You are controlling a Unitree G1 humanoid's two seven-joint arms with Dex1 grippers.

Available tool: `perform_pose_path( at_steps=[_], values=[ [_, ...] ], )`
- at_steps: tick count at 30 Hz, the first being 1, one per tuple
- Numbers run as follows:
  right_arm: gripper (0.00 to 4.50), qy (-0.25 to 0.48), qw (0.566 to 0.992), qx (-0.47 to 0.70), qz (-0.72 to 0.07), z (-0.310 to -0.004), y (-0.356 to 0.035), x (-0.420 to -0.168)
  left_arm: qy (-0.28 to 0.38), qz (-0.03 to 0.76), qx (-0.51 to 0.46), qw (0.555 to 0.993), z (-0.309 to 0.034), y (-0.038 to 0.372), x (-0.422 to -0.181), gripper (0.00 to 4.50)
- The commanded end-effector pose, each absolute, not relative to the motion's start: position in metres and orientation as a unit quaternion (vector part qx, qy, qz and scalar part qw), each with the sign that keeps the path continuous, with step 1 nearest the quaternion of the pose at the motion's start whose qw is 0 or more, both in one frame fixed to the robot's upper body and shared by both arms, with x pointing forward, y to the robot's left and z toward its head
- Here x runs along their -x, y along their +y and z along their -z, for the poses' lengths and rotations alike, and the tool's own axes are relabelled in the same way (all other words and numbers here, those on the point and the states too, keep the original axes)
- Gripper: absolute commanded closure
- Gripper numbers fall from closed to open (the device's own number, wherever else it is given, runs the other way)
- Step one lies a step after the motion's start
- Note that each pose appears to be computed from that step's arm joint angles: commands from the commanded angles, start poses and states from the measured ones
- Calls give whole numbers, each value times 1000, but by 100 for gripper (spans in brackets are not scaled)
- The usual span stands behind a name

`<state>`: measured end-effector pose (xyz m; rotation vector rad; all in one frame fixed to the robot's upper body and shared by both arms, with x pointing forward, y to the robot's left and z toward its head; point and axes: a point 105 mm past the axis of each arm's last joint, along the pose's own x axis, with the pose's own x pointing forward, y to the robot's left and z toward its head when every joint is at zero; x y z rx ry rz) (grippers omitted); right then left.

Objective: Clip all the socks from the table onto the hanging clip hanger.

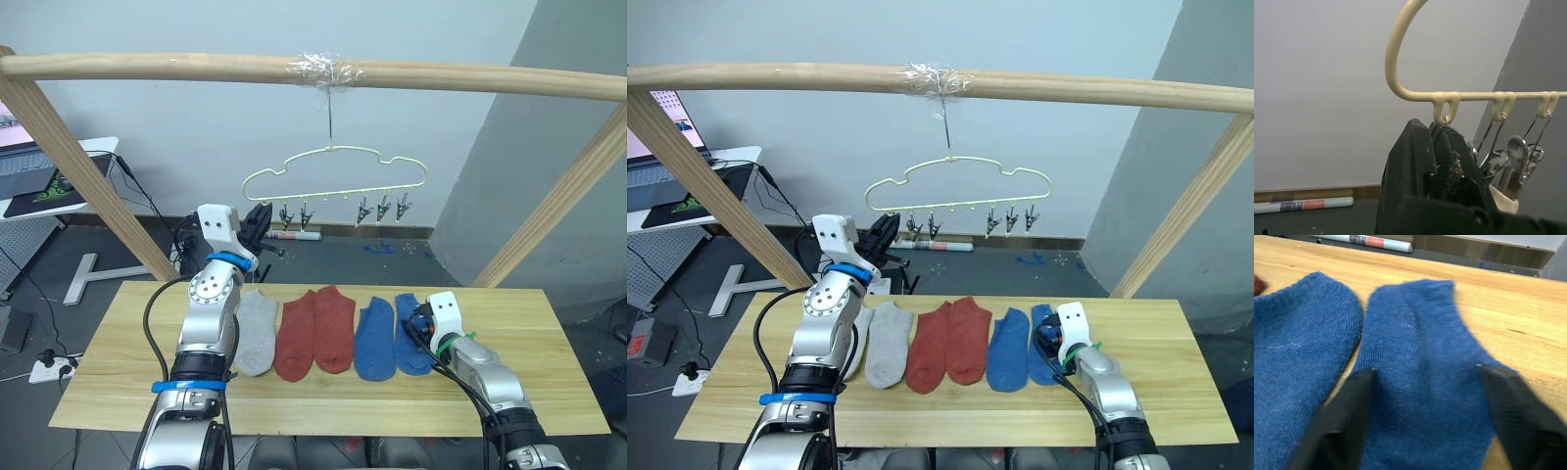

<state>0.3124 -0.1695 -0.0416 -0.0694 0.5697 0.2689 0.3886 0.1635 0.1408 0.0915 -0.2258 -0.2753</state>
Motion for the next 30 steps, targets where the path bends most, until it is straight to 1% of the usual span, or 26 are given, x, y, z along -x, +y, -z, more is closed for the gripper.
perform_pose_path(
  at_steps=[1,6,7,10,16,17,18,19,21,24,25,28,30],
  values=[
    [262,288,946,30,-143,46,-168,-309,-121,126,-50,983,-147,172,-387,450],
    [439,281,946,30,-157,45,-167,-304,-118,121,-47,984,-146,174,-386,450],
    [445,277,947,34,-161,44,-167,-304,-117,119,-44,985,-146,174,-387,450],
    [445,247,951,74,-173,32,-172,-303,-107,123,-13,987,-145,174,-389,450],
    [445,204,958,82,-185,5,-175,-300,-81,131,25,988,-139,176,-390,450],
    [445,186,957,77,-208,-7,-168,-297,-74,136,47,987,-138,176,-390,450],
    [445,155,951,73,-259,-29,-149,-292,-61,141,76,985,-136,178,-390,450],
    [445,134,943,70,-296,-44,-136,-286,-52,146,96,983,-135,179,-389,450],
    [445,112,930,80,-341,-60,-117,-279,-37,157,136,978,-135,178,-388,450],
    [445,100,921,93,-364,-70,-100,-279,-23,174,183,967,-137,175,-386,450],
    [445,92,920,81,-372,-75,-90,-282,-9,177,203,963,-134,175,-385,450],
    [445,63,913,57,-400,-89,-50,-296,29,209,296,932,-132,170,-375,450],
    [445,57,912,54,-403,-92,-39,-302,41,223,320,920,-135,168,-372,450]
  ],
)
